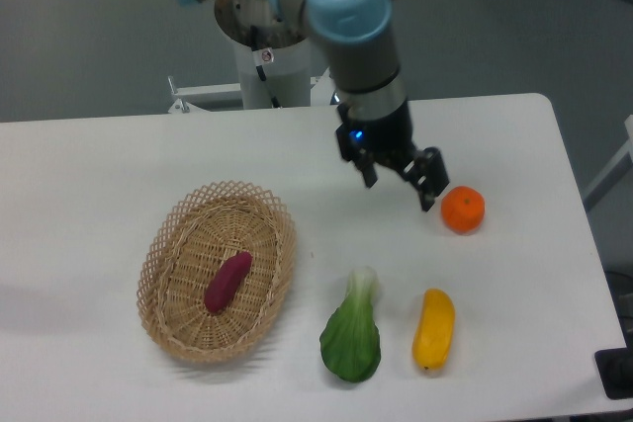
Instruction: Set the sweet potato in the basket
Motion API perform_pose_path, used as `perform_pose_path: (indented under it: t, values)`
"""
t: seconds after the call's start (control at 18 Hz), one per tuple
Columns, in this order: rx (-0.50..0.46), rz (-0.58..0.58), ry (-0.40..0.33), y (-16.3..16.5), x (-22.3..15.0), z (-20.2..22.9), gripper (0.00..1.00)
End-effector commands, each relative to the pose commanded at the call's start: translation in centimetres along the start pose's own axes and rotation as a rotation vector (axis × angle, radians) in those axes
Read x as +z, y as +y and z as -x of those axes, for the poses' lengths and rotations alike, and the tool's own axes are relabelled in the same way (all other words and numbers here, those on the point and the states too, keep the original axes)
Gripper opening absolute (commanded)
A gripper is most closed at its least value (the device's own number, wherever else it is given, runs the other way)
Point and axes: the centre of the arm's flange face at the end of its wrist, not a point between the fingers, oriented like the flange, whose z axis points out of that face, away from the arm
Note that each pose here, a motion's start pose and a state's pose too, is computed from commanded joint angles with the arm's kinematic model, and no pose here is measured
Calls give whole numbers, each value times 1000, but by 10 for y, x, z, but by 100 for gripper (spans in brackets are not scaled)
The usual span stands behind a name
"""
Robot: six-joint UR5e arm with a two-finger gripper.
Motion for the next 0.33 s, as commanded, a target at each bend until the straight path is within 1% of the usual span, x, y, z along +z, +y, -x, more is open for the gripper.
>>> perform_pose_path:
  t: [0.11, 0.33]
  values:
    - [-8, -1, -1, 8, -5, 1, 100]
    - [-8, -2, -4, 8, -6, 1, 100]
